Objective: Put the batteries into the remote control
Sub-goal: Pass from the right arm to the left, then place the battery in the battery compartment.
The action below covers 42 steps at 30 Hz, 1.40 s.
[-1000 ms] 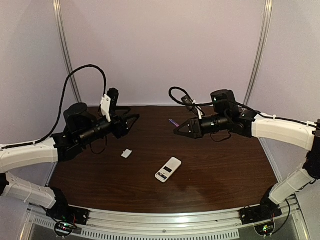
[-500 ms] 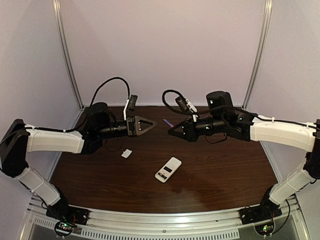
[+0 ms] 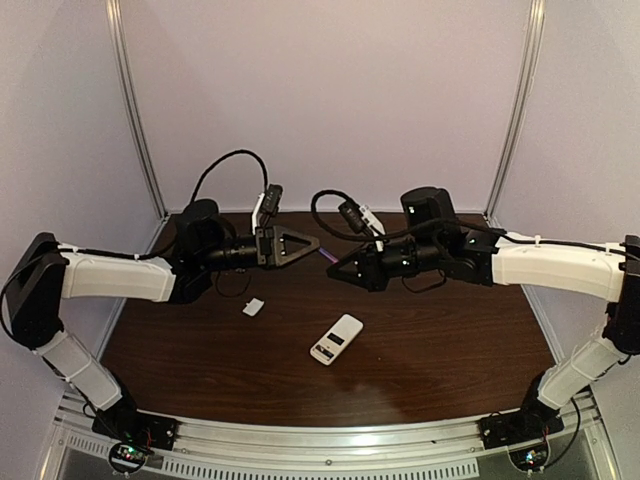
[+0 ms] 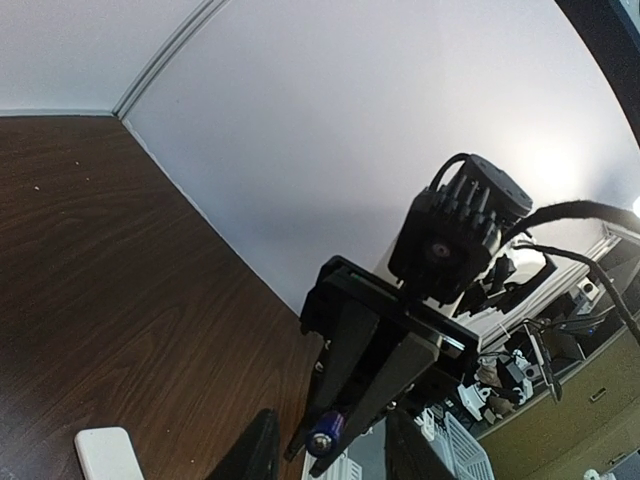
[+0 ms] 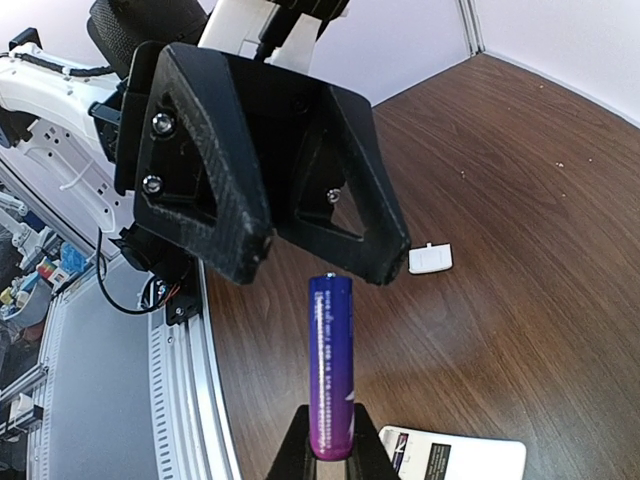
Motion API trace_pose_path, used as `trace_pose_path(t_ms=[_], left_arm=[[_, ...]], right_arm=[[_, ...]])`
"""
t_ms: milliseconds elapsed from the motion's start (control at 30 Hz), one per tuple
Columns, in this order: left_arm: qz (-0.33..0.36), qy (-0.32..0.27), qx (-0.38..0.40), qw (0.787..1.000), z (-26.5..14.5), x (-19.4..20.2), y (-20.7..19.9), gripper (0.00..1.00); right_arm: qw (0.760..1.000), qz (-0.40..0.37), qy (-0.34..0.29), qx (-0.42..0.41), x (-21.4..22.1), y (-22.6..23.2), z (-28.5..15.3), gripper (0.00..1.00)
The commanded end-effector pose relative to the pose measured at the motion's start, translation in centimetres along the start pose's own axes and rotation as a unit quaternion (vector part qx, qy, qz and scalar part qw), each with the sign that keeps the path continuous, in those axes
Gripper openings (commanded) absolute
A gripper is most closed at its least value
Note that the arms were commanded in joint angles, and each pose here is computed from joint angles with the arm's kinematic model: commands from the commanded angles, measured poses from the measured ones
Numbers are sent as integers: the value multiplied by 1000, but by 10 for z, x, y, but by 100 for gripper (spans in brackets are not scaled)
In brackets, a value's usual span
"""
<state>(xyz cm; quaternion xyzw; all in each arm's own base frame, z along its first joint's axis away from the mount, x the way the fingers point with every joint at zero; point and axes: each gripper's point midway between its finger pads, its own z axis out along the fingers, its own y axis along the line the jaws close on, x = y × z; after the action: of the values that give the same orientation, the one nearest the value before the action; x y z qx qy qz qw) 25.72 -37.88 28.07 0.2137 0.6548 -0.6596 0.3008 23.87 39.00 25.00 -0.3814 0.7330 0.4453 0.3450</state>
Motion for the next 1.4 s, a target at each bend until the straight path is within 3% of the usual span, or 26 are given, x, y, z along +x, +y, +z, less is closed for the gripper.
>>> trace_pose_path(t_ms=[0,300,433,500,600,767,900,967,1067,1300,1367], left_arm=[[13,-5,18,1000,4,-8,-6,38],[13,-2,16,1000,5,-7,-3,28],[10,-1,26,1000,6,-7,-5,8],[8,0,25,1000,6,-5,-4,0],[1,3,17,1000,3,-2,1,0],[-12,17,-26,999,-11,13,17,0],[-26,56,-80,995,-22,39,39,0],[-30,68,-94,993,-27,50,45,0],[-41,87,-108,990,-31,64,54,0],[-75,123,-136,980,-33,105,78,0],[-78,130,-146,978,-31,116,82,0]], right_arm=[[1000,-14,-9,-1,-10,3,4,0],[1000,-15,-6,2,-9,2,5,0],[1000,-16,-5,1,-8,3,6,3],[1000,-16,-4,3,-8,2,5,14],[1000,-20,-1,20,-6,-2,1,41],[998,-25,7,61,7,-15,-19,66],[993,-8,-31,117,6,-27,-49,99],[986,9,-48,160,12,-37,-65,100],[987,31,-51,149,30,-35,-72,100],[986,152,51,42,106,-26,-28,100],[983,172,48,30,113,-27,-22,100]])
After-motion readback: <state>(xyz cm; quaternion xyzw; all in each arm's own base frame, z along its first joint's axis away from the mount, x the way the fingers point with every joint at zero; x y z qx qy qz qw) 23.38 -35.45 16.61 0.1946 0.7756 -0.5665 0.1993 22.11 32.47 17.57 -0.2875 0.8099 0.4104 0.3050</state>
